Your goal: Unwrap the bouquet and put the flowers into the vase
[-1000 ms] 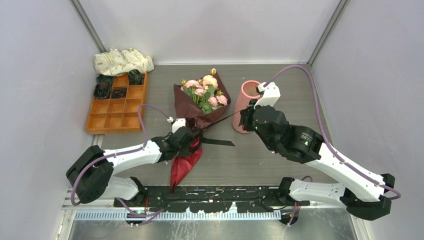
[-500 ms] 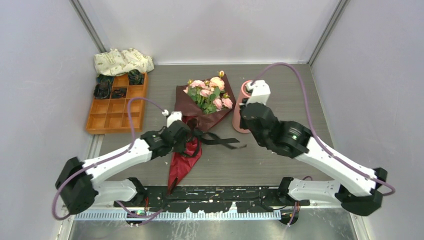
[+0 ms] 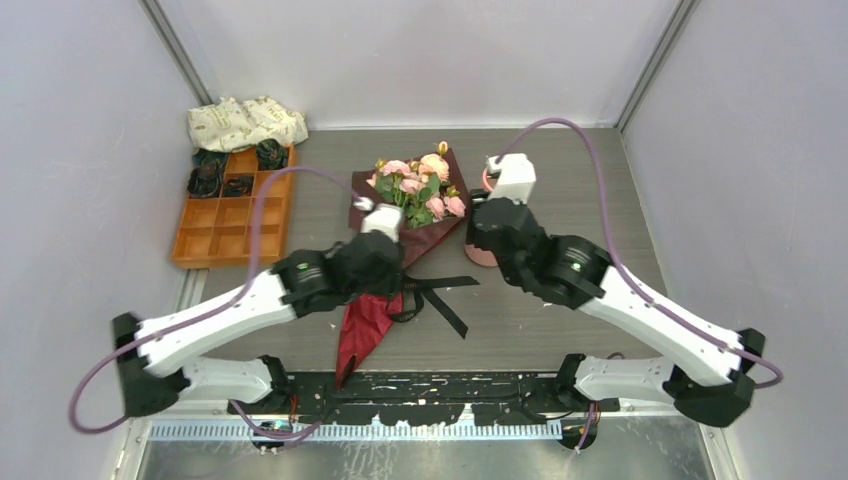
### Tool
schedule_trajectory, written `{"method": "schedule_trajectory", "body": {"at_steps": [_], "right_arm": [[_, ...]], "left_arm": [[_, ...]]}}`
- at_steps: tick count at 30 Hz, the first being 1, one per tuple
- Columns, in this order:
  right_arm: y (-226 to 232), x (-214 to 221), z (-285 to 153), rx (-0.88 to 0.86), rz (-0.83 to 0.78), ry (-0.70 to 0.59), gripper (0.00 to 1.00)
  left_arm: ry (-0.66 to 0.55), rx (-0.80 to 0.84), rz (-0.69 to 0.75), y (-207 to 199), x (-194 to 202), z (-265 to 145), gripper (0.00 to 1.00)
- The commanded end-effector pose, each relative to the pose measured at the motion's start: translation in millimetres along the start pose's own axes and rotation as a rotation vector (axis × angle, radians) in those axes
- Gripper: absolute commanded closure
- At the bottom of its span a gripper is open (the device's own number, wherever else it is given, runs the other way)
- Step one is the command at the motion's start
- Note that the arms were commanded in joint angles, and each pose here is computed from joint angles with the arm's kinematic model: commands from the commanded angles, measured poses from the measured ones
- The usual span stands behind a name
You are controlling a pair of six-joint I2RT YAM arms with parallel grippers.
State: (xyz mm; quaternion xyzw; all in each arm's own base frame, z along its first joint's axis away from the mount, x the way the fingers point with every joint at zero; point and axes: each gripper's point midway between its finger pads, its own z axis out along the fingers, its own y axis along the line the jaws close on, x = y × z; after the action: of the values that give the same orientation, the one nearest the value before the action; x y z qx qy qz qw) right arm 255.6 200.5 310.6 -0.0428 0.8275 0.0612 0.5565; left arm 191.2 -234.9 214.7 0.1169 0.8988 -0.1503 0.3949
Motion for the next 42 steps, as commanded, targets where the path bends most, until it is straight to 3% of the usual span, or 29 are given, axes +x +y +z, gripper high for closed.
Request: {"method": "schedule_trajectory", "body": {"at_steps": [1,6,13,23,30,42], "right_arm": [[-40.4,-32.2,-37.3,0.042,0.185,-0.114,0.50],[-77.0,-20.9,-65.8,0.045,0.269,-0.136,0.52],[-105.2,-9.4,-84.7,0.044,0.287,-0.159,0.52],[-111.4,-2.5,-91.7,0.009,0.315,-0.173,0.52],[-117.9,-3.1,-98.3,0.004,0.334,-0.181,0.52],[-104.4,-4.9,-98.3,-0.063,0.350,-0.175,0.53]], "left_arm": [[0.064,-0.057,0.184,-19.1,6.7,38.4,0.58],[0.126,-0.105,0.328,-32.7,23.3,95.4,0.59],[0.128,-0.079,0.361,-59.3,31.1,145.4,0.58],[0.141,0.009,0.468,-95.5,34.9,188.6,0.53],[0.181,0.037,0.482,-92.5,63.7,204.7,0.52],[0.181,0.018,0.482,-78.2,72.5,220.6,0.51]]}}
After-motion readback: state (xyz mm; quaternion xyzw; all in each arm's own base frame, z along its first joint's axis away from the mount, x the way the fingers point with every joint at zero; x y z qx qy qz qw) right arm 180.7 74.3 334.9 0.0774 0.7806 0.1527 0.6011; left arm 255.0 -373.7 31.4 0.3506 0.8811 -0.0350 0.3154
